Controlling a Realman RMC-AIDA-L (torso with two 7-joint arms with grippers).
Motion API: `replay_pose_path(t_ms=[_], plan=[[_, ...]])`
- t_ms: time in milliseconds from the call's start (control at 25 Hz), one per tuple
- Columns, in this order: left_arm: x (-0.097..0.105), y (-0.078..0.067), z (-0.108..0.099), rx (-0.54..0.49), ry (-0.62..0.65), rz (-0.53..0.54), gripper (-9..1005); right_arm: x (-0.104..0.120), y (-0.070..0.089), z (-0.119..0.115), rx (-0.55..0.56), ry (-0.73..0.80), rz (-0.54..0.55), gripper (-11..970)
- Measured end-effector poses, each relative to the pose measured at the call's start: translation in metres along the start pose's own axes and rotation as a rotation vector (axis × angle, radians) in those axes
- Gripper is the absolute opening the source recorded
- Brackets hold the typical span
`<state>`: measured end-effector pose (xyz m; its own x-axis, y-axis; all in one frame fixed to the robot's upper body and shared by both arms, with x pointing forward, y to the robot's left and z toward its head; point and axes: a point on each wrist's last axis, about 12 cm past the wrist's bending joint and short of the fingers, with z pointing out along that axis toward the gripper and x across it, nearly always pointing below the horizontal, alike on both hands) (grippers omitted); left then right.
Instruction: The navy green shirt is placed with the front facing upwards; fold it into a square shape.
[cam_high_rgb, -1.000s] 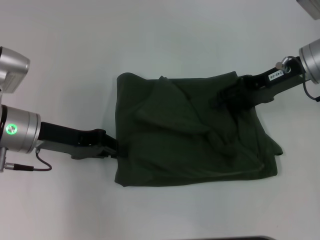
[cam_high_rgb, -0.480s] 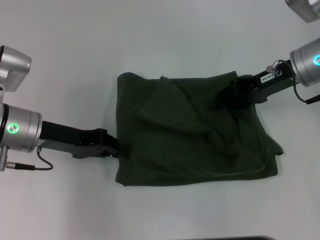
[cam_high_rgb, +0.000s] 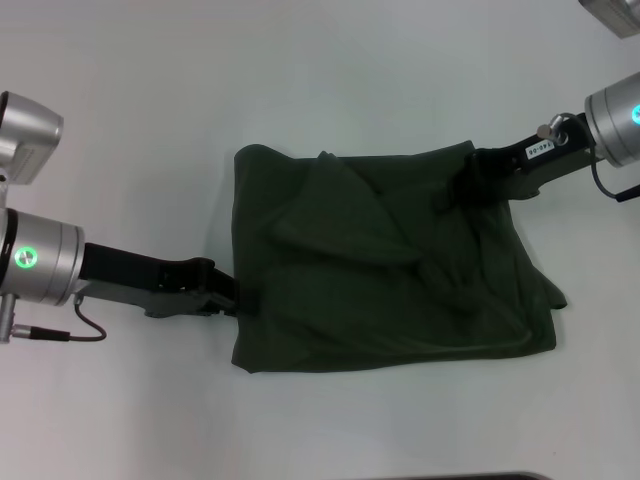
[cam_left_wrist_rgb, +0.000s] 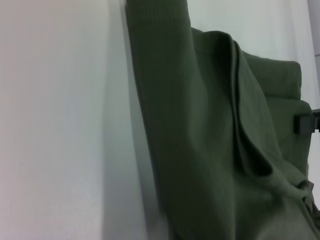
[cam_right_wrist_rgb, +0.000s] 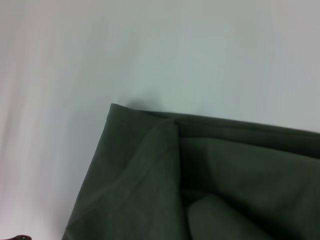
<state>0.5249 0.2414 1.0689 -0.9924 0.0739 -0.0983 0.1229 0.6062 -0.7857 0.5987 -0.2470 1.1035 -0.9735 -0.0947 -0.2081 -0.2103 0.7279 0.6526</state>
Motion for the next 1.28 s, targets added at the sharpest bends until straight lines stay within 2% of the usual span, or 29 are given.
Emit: replay_pose_path(t_ms=[120, 520, 1080, 1280], plan=[[0.001, 0.001, -0.001, -0.001, -0.001, -0.005, 44, -0.002, 0.000, -0.003, 0.005, -0.012, -0.007, 44], [0.005, 0.003, -0.001, 0.004, 0.007, -0.015, 30, -0.012, 0.008, -0.022, -0.017, -0.075, -0.034, 58], [0.007, 0.005, 0.001, -0.006, 0.020, -0.022, 12, -0.022, -0.005, -0.034, 0.043, -0.190, -0.008, 114], [0.006, 0.003, 0.002, -0.005, 0.023, -0.016, 5, -0.021, -0.004, -0.029, 0.029, -0.174, 0.001, 135]])
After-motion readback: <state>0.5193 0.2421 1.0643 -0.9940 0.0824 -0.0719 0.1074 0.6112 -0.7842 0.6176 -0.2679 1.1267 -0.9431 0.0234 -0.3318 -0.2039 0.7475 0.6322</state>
